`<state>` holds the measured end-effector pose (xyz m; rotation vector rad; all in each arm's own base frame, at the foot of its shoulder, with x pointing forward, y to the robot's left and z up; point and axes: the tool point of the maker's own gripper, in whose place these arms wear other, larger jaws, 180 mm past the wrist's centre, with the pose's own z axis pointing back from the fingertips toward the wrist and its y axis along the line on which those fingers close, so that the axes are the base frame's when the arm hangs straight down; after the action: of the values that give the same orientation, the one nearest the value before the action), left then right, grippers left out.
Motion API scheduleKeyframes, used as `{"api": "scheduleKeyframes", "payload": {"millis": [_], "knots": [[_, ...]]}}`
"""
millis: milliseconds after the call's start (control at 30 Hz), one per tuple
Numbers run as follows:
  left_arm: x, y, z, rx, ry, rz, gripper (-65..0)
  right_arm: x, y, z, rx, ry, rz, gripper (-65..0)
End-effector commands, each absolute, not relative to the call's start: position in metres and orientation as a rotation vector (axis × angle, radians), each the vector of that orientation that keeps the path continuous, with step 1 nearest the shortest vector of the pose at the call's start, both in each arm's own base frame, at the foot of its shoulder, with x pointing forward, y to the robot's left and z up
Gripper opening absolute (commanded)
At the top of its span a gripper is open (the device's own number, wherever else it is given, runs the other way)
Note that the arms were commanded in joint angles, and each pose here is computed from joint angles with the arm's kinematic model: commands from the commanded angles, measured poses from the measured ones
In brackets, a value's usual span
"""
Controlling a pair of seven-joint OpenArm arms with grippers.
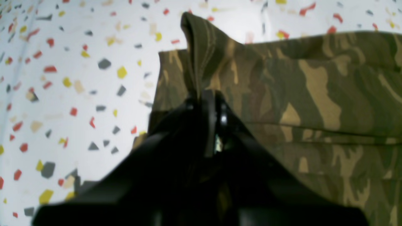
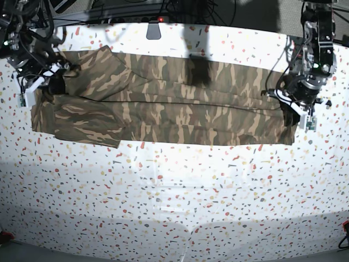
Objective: Fold the T-shirt properly
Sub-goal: 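Drag the lifted shirt away from the arms and lay it flat, then release the shirt and reposition both grippers at its ends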
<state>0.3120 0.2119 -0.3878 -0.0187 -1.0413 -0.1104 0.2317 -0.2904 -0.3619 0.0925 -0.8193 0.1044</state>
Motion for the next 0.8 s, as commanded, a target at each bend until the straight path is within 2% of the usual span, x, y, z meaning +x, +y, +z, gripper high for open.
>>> {"api": "scheduleKeyframes", "payload": {"millis": [0, 300, 333, 433, 500, 600, 767], "knots": [[0.32, 0.218, -0.371, 0.001, -1.1, -0.117, -65.0, 0.239, -0.292, -0.35, 0.08, -0.863, 0.116, -65.0], [0.316, 0.224, -0.377, 0.067, -1.07, -0.168, -65.0, 0.235, -0.291, -0.357, 0.07, -0.842, 0.112, -65.0], [0.316, 0.224, -0.377, 0.067, -1.07, -0.168, -63.2, 0.235, -0.291, -0.357, 0.071, -0.842, 0.112, -64.7], [0.317, 0.224, -0.376, 0.066, -1.071, -0.164, -43.7, 0.236, -0.289, -0.355, 0.084, -0.851, 0.107, -47.3], [0.317, 0.229, -0.376, 0.086, -1.074, -0.141, -35.1, 0.239, -0.287, -0.352, 0.102, -0.867, 0.101, -38.1], [0.317, 0.237, -0.375, 0.121, -1.077, -0.105, -31.3, 0.252, -0.285, -0.339, 0.133, -0.92, 0.094, -32.0], [0.318, 0.237, -0.373, 0.12, -1.081, -0.106, -31.3, 0.288, -0.281, -0.303, 0.192, -1.018, 0.096, -32.0]]}}
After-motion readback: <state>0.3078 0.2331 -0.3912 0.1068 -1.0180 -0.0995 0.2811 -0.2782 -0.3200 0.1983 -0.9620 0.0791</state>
